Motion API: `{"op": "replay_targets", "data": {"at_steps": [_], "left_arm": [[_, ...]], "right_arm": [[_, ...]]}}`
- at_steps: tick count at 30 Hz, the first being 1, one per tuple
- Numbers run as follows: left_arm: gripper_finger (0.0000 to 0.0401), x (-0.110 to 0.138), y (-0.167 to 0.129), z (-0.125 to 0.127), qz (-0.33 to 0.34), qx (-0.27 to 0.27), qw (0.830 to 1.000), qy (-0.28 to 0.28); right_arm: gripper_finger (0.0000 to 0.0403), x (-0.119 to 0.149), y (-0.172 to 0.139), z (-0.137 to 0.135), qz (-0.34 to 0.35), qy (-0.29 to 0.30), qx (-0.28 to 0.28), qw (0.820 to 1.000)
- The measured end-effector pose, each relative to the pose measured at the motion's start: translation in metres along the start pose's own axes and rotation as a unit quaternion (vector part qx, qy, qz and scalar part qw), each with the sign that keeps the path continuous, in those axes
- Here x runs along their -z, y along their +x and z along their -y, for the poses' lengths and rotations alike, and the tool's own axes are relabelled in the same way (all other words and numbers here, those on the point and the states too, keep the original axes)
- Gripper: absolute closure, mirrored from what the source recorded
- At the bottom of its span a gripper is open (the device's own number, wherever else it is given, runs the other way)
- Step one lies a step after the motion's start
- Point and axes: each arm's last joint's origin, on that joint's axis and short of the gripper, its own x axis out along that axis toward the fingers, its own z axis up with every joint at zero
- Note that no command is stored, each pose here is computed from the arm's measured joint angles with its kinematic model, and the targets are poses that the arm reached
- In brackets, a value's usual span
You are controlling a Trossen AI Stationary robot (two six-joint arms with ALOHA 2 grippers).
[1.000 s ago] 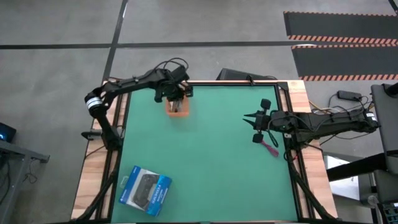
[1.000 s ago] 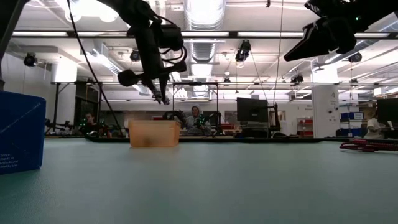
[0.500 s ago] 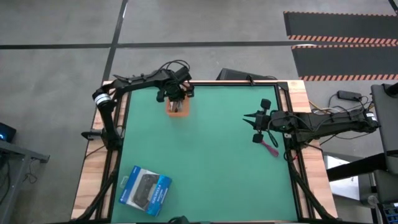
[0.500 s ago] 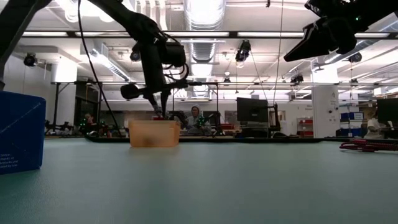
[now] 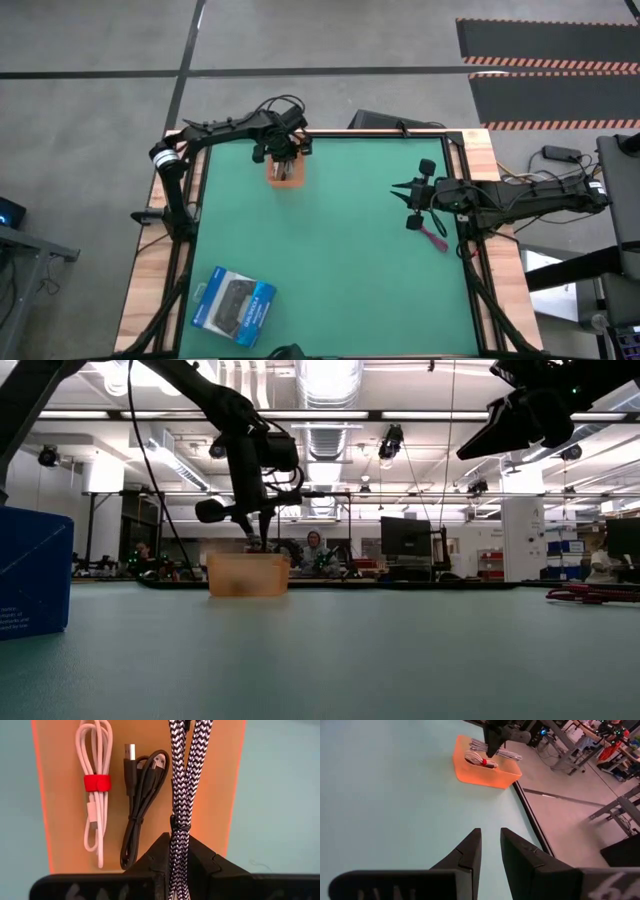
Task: Pick and place USB-C Cables
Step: Put the black and white charger cable into the orange bin
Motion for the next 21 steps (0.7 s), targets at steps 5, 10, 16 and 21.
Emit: {"op": "replay_targets", "data": {"at_steps": [5, 10, 16, 21], "left_arm": [[0.0382, -0.0003, -0.0001, 0.0006, 0.002, 0.003, 1.0, 0.0], [0.0382, -0.0014, 0.0002, 0.0024, 0.009, 0.013, 1.0, 0.0], [0.0382, -0.0017, 0.0005, 0.0021, 0.014, 0.01, 1.0, 0.0], [0.0382, -0.0025, 0.0015, 0.0024, 0.026, 0.01, 1.0, -0.001]], "right_arm": [[0.0339, 0.0, 0.0, 0.0, 0.0, 0.0, 0.0, 1.0], [0.0339, 0.0, 0.0, 0.0, 0.0, 0.0, 0.0, 1.0], [0.0339, 0.0, 0.0001, 0.0, 0.0, 0.0, 0.0, 1.0], [0.0339, 0.0001, 0.0001, -0.0001, -0.001, 0.0, 0.0, 1.0]]}}
